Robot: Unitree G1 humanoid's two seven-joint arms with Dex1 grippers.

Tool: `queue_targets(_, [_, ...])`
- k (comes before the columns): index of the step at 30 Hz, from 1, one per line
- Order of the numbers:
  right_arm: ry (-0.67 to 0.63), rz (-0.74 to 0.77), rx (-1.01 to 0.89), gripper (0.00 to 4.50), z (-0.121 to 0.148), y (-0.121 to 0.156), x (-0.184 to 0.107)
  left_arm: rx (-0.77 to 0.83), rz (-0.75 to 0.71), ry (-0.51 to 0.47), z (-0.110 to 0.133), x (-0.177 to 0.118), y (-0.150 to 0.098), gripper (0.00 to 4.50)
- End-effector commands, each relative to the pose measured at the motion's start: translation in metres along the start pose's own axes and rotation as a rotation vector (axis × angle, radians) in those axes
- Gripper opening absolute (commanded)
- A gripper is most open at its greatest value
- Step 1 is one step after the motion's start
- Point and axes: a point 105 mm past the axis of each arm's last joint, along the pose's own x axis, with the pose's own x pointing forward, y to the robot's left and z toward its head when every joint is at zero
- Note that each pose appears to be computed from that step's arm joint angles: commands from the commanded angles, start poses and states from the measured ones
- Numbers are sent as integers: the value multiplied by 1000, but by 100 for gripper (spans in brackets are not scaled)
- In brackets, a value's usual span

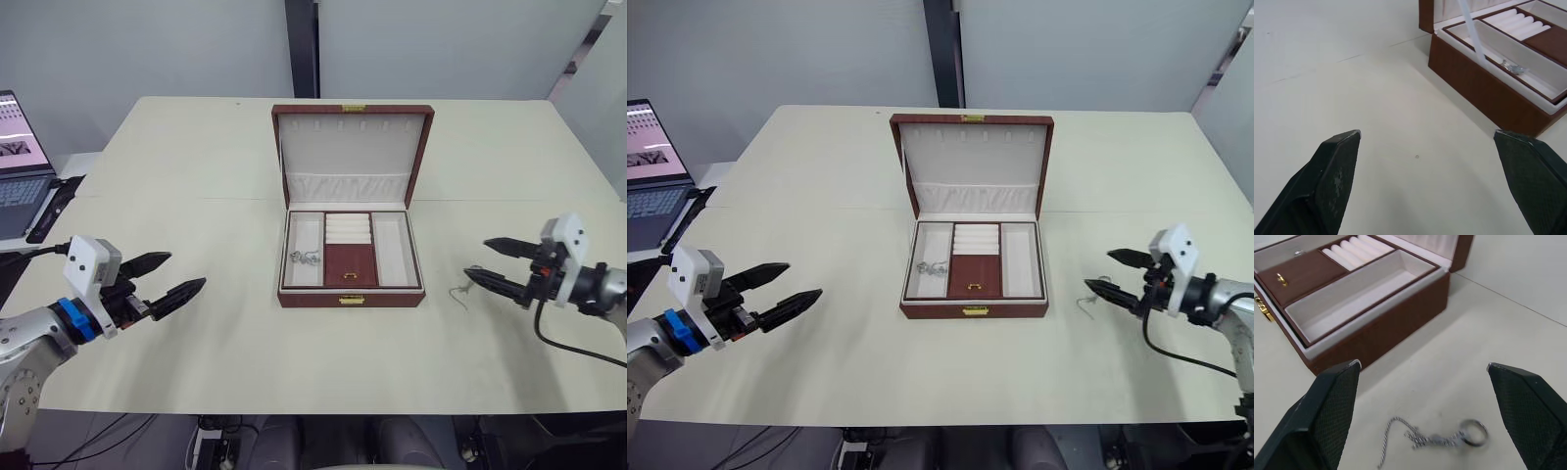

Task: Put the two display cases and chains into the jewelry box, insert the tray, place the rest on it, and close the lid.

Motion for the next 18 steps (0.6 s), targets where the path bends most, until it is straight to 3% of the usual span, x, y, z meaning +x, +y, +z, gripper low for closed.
queue_targets(1, [-2, -80, -19, 440, -1, -13, -25, 51, 42, -6, 11, -12, 18, 450])
queue_targets(9, [52, -170, 19, 440, -25, -29, -41, 70, 91, -5, 18, -21, 35, 450])
queue_targets(18, [79, -185, 19, 440, -37, -32, -43, 69, 102, -4, 18, -25, 35, 450])
